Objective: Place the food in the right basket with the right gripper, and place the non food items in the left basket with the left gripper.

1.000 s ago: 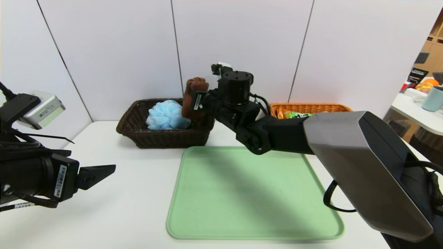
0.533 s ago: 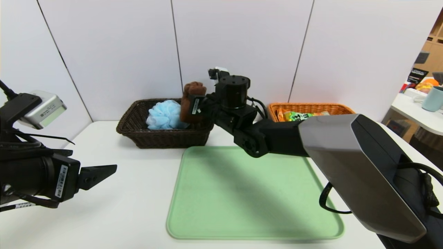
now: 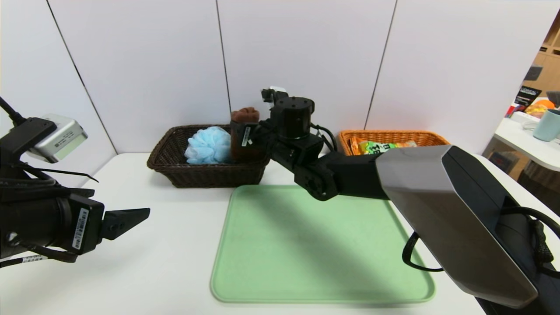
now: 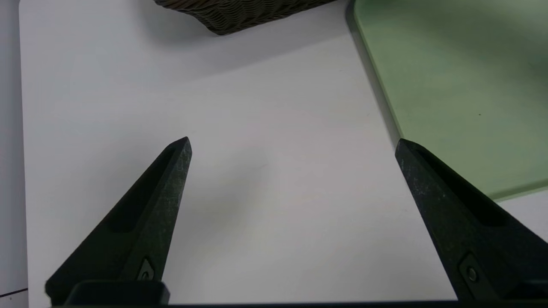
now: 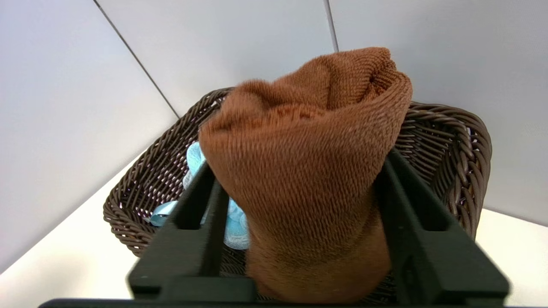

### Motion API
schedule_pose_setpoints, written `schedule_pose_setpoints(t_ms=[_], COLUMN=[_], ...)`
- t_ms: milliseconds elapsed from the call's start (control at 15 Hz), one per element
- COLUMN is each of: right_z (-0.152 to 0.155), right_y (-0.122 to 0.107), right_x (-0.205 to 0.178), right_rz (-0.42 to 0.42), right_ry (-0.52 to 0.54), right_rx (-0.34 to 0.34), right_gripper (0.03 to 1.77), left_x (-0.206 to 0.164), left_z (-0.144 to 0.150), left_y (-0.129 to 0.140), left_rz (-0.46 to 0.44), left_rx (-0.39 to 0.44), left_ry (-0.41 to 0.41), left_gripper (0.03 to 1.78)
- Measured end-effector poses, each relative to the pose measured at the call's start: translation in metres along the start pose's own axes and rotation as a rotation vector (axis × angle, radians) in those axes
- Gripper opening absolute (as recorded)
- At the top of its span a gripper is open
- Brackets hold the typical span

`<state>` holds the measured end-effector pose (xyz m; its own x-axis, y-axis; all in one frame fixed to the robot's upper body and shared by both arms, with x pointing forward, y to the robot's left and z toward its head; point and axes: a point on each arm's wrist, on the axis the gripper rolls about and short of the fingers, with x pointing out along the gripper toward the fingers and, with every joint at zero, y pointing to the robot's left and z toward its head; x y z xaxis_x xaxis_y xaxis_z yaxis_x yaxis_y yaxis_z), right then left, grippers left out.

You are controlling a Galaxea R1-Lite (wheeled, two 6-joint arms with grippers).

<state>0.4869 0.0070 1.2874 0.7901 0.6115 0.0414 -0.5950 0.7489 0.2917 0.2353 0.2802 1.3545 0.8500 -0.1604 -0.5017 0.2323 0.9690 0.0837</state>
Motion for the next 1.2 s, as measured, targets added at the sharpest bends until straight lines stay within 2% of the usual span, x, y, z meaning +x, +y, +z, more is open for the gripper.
schedule_pose_setpoints(t_ms=[333, 667, 800, 1000, 1200], right_z=[0.0, 0.0, 0.005, 0.027, 0.07], right_y=[-0.001, 0.0, 0.001, 0.006, 0.006], right_x=[0.0, 0.0, -0.002, -0.014, -0.042], right_rz=[0.0, -0.007, -0.05, -0.104, -0.161], right_ry=[-0.001, 0.001, -0.004, 0.029, 0.107], right_rx=[-0.023, -0.028, -0.056, -0.129, -0.203], right_gripper=[1.4, 1.54, 1.58, 1.62, 1.65], left_x=[0.002, 0.003, 0.003, -0.002, -0.012], left_z=[0.002, 0.002, 0.002, 0.001, 0.004], left_y=[-0.001, -0.001, -0.001, 0.0, 0.002], left_rz=[-0.002, -0.001, 0.0, 0.005, 0.007], left_rx=[0.0, 0.001, 0.0, -0.005, -0.015], left_ry=[-0.009, -0.005, -0.006, -0.025, -0.087], left_gripper=[1.69, 1.69, 1.69, 1.69, 1.69])
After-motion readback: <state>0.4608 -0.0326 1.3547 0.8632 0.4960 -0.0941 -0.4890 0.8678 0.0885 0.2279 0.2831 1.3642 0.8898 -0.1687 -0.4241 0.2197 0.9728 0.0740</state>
